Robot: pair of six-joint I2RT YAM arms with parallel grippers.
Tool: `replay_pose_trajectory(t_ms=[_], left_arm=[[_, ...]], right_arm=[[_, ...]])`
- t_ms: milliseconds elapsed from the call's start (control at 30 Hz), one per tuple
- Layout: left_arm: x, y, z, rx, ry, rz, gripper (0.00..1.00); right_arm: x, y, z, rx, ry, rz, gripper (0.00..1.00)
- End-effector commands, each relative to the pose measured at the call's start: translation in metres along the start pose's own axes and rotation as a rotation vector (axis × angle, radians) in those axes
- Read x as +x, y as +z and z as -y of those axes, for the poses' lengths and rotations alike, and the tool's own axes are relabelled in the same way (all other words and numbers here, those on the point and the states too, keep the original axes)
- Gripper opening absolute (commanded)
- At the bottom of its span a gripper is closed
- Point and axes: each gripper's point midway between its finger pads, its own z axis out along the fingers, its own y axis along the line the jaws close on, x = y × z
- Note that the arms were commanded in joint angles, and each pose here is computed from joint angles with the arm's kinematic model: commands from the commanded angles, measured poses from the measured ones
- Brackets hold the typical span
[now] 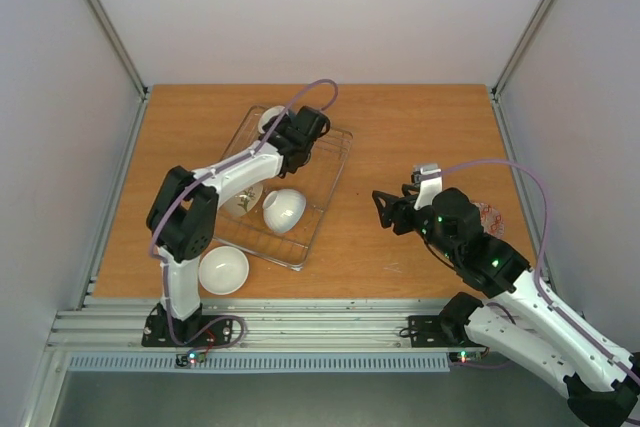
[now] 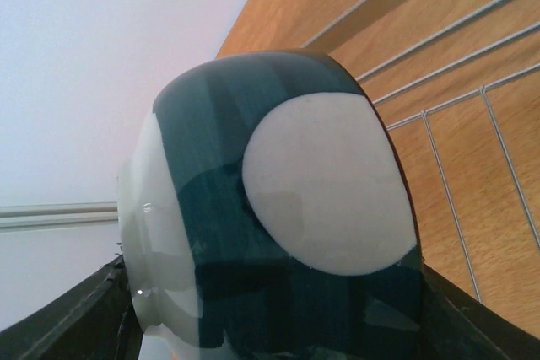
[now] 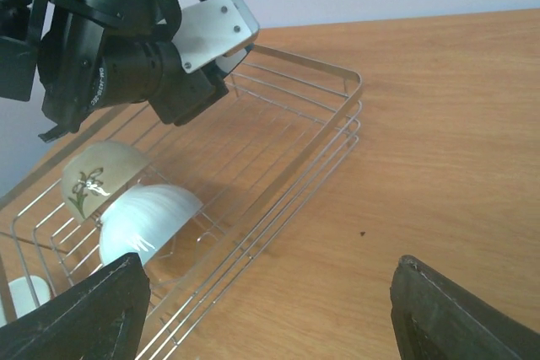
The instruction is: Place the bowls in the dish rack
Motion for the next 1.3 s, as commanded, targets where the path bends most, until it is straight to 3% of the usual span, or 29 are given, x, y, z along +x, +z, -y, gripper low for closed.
replay_pose_trajectory(t_ms=[0,767,1267], left_arm=[[-0.017,0.004,-0.028,-0.099,-0.062,0.022,0.00],[0.053,0.045,0.014,0.026,0.011,-0.176,0.00],[0.068,0.060,0.050,0.116,0.059,-0.246,0.00]], right_arm=[[0.002,-0.004,0.009,0.047,0.013,0.004,0.78],[0.012,0.007,0.024,0.145,0.022,-0.040,0.78],[0.011,0.004,0.028,0.162,0.029,-0.034,0.78]])
